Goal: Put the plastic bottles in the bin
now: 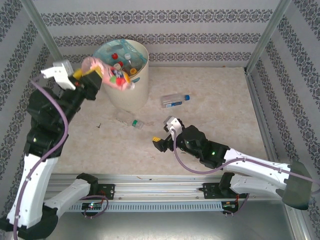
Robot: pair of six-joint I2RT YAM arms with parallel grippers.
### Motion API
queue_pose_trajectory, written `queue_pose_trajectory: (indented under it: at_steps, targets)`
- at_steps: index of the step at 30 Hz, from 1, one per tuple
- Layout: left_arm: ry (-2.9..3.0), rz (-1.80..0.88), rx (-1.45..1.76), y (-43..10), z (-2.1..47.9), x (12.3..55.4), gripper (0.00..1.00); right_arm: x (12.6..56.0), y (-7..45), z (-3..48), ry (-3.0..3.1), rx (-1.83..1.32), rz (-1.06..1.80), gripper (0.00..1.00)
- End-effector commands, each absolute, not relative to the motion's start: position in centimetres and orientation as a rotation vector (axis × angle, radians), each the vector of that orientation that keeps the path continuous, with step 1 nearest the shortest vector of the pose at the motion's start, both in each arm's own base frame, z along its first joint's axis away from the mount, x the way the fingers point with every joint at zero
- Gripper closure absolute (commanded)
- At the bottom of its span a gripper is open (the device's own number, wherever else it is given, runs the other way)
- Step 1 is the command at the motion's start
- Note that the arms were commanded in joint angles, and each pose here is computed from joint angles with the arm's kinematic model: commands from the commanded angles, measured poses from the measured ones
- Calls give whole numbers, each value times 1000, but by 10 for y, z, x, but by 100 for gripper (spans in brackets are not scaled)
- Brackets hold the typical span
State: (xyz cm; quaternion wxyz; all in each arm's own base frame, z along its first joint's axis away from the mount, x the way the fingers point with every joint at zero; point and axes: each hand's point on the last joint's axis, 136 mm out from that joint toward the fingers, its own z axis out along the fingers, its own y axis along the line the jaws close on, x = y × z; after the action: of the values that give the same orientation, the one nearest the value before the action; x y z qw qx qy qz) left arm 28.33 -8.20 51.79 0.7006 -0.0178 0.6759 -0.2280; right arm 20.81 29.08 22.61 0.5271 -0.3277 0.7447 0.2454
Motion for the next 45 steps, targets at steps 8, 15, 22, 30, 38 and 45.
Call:
queue_pose_trajectory:
  at_steps: [8,15,22,30,38,45]
  targets:
    - [1571,-161,46,-72,519,425,68,208,295,238,1780,-799,590,9]
    - [1678,-166,111,-89,472,505,69,203,300,238,1797,-809,633,9]
    - [1796,-84,150,-89,415,546,69,201,293,232,1817,-787,639,10]
    - [1963,14,178,-75,342,569,68,202,291,227,1843,-761,641,9]
    - [1949,40,163,-68,334,582,69,201,296,226,1862,-760,664,10]
    - [2077,-43,174,-80,282,588,69,202,295,227,1862,-759,657,10]
